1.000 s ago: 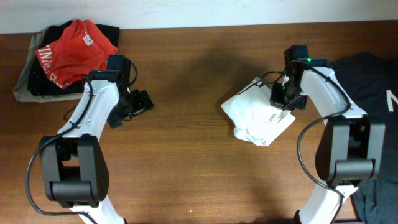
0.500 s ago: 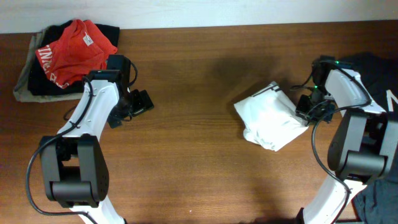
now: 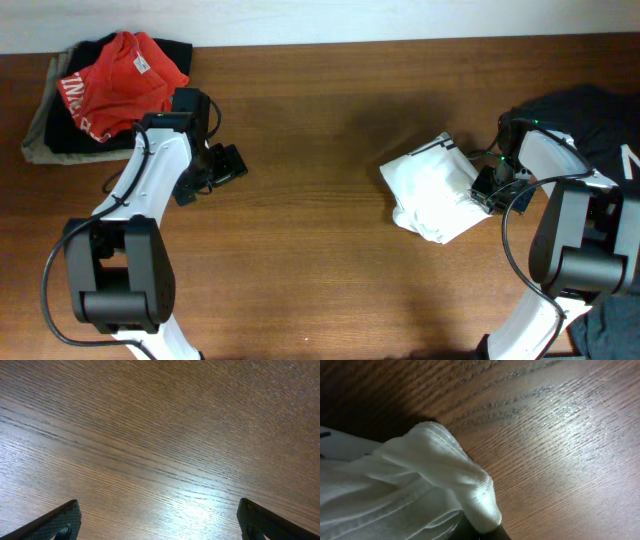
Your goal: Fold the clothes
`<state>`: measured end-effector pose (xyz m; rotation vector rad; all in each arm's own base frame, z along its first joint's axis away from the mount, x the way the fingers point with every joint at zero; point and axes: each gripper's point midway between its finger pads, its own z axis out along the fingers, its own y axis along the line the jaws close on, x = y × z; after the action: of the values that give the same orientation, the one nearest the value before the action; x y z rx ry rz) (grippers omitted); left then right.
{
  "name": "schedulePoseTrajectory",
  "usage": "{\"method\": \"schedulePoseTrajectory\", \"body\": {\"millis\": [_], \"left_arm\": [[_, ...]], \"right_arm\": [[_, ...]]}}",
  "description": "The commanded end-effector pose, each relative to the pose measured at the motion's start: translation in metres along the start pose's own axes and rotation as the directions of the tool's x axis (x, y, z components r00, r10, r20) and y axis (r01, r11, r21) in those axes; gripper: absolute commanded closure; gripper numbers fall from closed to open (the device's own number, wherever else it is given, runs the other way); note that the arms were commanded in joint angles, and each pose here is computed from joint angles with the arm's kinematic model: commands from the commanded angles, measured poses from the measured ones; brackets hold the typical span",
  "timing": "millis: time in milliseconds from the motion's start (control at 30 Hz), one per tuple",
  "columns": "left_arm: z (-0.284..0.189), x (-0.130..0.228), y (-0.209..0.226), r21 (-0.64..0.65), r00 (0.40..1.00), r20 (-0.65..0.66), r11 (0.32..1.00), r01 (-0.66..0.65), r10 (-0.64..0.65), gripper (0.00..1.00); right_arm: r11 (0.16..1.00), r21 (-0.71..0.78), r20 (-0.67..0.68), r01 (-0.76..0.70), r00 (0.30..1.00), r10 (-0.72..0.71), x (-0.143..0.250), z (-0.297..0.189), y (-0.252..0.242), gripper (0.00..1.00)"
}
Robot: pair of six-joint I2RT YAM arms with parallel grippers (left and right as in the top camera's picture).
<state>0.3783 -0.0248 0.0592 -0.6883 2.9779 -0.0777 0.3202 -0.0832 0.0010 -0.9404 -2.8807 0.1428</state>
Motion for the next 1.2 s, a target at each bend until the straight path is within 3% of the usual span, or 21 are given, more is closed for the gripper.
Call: {"method": "schedulePoseTrajectory", "body": {"millis": [0, 67, 133, 167, 200, 333, 433, 567, 733, 833, 967, 1167], "left_arm": [[-0.002, 0.000, 0.002, -0.002, 1.000, 0.006, 1.000, -0.005, 0.005, 0.01], [-0.002, 0.000, 0.002, -0.002, 1.000, 0.006, 1.000, -0.005, 0.005, 0.01], [-0.002, 0.000, 0.002, -0.002, 1.000, 0.006, 1.000, -0.005, 0.005, 0.01], [-0.002, 0.000, 0.002, -0.002, 1.000, 0.006, 1.000, -0.005, 0.005, 0.01], [-0.002, 0.000, 0.002, -0.002, 1.000, 0.006, 1.000, -0.005, 0.005, 0.01], [-0.002, 0.000, 0.002, -0.001, 1.000, 0.006, 1.000, -0.005, 0.005, 0.01], [-0.002, 0.000, 0.002, -0.002, 1.000, 0.006, 1.000, -0.005, 0.005, 0.01], [-0.002, 0.000, 0.002, -0.001, 1.000, 0.006, 1.000, -0.005, 0.005, 0.01], [-0.002, 0.000, 0.002, -0.001, 1.000, 0.006, 1.000, -0.004, 0.004, 0.01], [-0.002, 0.001, 0.002, -0.002, 1.000, 0.005, 1.000, -0.005, 0.005, 0.01], [-0.002, 0.001, 0.002, -0.002, 1.000, 0.005, 1.000, -0.005, 0.005, 0.01], [-0.002, 0.000, 0.002, -0.001, 1.000, 0.006, 1.000, -0.005, 0.005, 0.01]], "right_arm": [[0.999, 0.012, -0.024, -0.032, 0.999, 0.032, 0.008, -0.004, -0.004, 0.96], [0.999, 0.010, 0.020, -0.035, 0.999, 0.035, 0.002, -0.028, -0.007, 0.94], [0.999, 0.007, 0.066, -0.039, 0.997, 0.039, -0.003, -0.056, -0.010, 0.80], [0.999, 0.006, 0.085, -0.041, 0.996, 0.040, -0.005, -0.070, -0.012, 0.55], [0.999, 0.003, 0.099, -0.041, 0.994, 0.041, -0.006, -0.083, -0.014, 0.42], [1.000, 0.002, 0.100, 0.017, 0.995, -0.017, 0.000, -0.108, -0.016, 0.39], [0.999, -0.015, 0.062, 0.052, 0.997, -0.051, 0.010, -0.107, -0.010, 0.39], [0.959, -0.166, 0.002, 0.232, 0.972, -0.235, 0.034, -0.103, 0.026, 0.40], [0.940, -0.172, 0.002, 0.293, 0.955, -0.298, 0.050, -0.073, 0.050, 0.45], [0.950, -0.173, 0.002, 0.260, 0.965, -0.264, 0.053, -0.051, 0.054, 0.57], [0.958, -0.166, -0.022, 0.233, 0.971, -0.240, 0.063, -0.024, 0.050, 0.85], [0.962, -0.147, -0.060, 0.229, 0.969, -0.240, 0.077, -0.002, 0.040, 0.95]]}}
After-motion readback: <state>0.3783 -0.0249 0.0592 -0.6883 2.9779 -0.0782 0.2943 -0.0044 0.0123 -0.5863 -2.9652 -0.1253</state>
